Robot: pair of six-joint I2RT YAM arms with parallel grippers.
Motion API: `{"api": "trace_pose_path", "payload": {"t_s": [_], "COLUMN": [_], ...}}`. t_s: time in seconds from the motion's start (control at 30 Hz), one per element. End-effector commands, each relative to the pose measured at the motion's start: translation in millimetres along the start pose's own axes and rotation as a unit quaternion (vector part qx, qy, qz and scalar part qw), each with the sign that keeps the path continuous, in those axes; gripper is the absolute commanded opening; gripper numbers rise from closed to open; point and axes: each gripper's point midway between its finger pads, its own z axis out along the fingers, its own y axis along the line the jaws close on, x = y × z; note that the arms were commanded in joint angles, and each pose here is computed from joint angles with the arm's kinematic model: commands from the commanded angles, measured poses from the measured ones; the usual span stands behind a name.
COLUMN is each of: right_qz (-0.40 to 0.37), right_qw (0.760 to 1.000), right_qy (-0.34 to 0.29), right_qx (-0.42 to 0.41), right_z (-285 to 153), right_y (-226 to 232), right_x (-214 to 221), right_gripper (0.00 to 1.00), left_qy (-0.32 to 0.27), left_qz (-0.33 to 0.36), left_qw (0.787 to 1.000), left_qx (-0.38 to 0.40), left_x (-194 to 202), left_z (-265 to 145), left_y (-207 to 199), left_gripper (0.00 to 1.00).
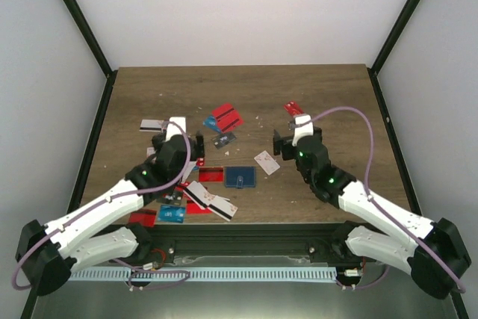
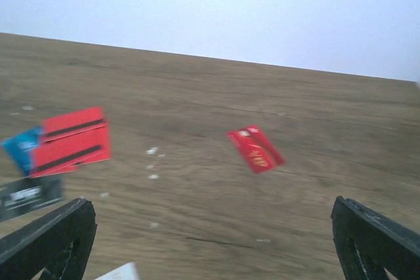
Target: Put the credit cards into the card holder
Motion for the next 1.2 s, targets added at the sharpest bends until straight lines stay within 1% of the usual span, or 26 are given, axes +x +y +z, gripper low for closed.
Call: {"api": "trace_pose_path", "payload": {"t_s": [0.0, 0.07, 0.1, 0.2, 0.33, 0.4, 0.5, 0.57, 0.67, 0.7, 0.73, 0.83, 0.97, 1.03, 1.07, 1.1, 1.13, 1.17], "right_qz": [0.040, 0.070, 0.068, 0.050, 0.034, 0.029, 0.021, 0.032, 0.026, 0.018, 0.013, 0.005, -0.006, -0.014, -0.003, 0.018, 0.029, 0.042], "right_qw": [0.989, 0.983, 0.981, 0.981, 0.983, 0.981, 0.984, 0.984, 0.987, 0.989, 0.990, 0.989, 0.987, 0.987, 0.985, 0.986, 0.989, 0.988], "right_qy": [-0.083, -0.054, -0.047, -0.070, -0.111, -0.121, -0.096, -0.080, -0.080, -0.067, -0.066, -0.087, -0.125, -0.127, -0.138, -0.127, -0.120, -0.130], "right_qx": [0.114, 0.161, 0.176, 0.175, 0.144, 0.147, 0.151, 0.155, 0.134, 0.128, 0.123, 0.123, 0.100, 0.094, 0.100, 0.106, 0.085, 0.074], "right_z": [-3, 7, 12, 15, 10, 7, 14, 20, 27, 33, 37, 41, 47, 53, 53, 57, 58, 57], "right_y": [-48, -63, -66, -76, -91, -101, -114, -123, -122, -119, -118, -119, -118, -123, -131, -140, -142, -147], "right_x": [-47, -40, -34, -15, 14, 23, 41, 54, 63, 67, 65, 58, 45, 48, 48, 52, 55, 56], "right_gripper": [1.00, 1.00, 1.00, 1.00, 1.00, 1.00, 1.00, 1.00, 1.00, 1.00, 1.00, 1.00, 1.00, 1.00, 1.00, 1.00, 1.00, 1.00], "left_qy": [-0.118, -0.148, -0.155, -0.144, -0.145, -0.152, -0.157, -0.153, -0.142, -0.149, -0.151, -0.160, -0.178, -0.200, -0.192, -0.194, -0.191, -0.205], "left_qz": [0.005, -0.009, -0.016, -0.026, -0.038, -0.043, -0.055, -0.060, -0.053, -0.054, -0.054, -0.062, -0.072, -0.063, -0.050, -0.052, -0.057, -0.050], "left_qw": [0.987, 0.981, 0.978, 0.971, 0.966, 0.965, 0.965, 0.966, 0.968, 0.968, 0.968, 0.970, 0.972, 0.970, 0.973, 0.973, 0.973, 0.971], "left_qx": [-0.110, -0.126, -0.142, -0.191, -0.212, -0.211, -0.201, -0.199, -0.198, -0.195, -0.192, -0.175, -0.136, -0.126, -0.120, -0.114, -0.114, -0.116], "left_x": [-3, 5, 11, 26, 35, 38, 42, 53, 55, 52, 51, 45, 40, 23, 25, 29, 37, 35], "left_z": [-5, -6, -5, 2, 10, 13, 21, 28, 39, 41, 44, 53, 65, 72, 80, 87, 97, 99], "left_y": [58, 78, 91, 122, 140, 145, 150, 157, 163, 165, 166, 173, 172, 170, 168, 169, 173, 175], "left_gripper": [1.00, 1.00, 1.00, 1.00, 1.00, 0.99, 0.99, 1.00, 1.00, 1.00, 1.00, 1.00, 1.00, 1.00, 0.99, 0.99, 0.99, 0.98]}}
